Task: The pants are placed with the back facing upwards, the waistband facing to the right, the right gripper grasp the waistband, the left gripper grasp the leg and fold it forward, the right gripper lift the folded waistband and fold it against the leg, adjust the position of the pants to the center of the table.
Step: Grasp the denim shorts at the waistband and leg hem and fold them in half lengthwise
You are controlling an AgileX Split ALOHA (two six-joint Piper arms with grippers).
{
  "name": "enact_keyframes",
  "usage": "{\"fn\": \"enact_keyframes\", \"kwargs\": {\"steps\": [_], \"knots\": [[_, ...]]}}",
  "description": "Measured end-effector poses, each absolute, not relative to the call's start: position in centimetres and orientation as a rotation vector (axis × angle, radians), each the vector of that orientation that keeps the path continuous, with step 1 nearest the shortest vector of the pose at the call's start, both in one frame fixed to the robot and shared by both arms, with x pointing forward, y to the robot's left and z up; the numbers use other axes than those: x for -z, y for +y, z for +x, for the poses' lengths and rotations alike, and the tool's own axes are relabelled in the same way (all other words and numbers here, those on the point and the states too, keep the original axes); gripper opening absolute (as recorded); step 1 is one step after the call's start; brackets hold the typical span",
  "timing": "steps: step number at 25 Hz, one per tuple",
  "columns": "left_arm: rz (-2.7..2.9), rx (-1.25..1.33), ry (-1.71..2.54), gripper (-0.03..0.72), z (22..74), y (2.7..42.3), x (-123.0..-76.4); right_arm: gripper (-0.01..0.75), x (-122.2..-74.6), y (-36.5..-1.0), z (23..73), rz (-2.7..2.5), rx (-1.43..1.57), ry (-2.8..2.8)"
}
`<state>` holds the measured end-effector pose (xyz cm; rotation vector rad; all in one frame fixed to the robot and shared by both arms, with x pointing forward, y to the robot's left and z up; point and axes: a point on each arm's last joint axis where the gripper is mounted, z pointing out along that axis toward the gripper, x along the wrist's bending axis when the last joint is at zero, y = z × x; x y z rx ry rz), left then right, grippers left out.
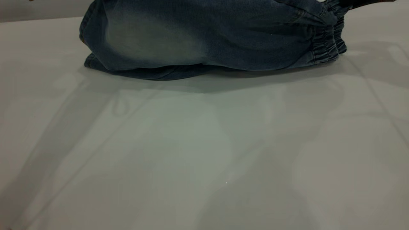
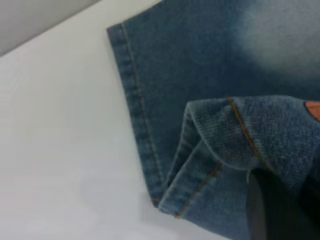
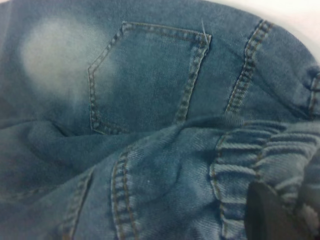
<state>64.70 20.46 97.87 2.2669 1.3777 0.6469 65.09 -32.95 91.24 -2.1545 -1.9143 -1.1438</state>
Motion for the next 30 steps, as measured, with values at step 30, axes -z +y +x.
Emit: {"fn": "enact_keyframes", "kwargs": {"steps": [30], "knots": [[2.278, -0.782, 1.360, 0.074, 73.1, 22.3, -94.8, 0.031, -89.0, -31.3, 69.6, -2.116, 1.208, -2.019]]}}
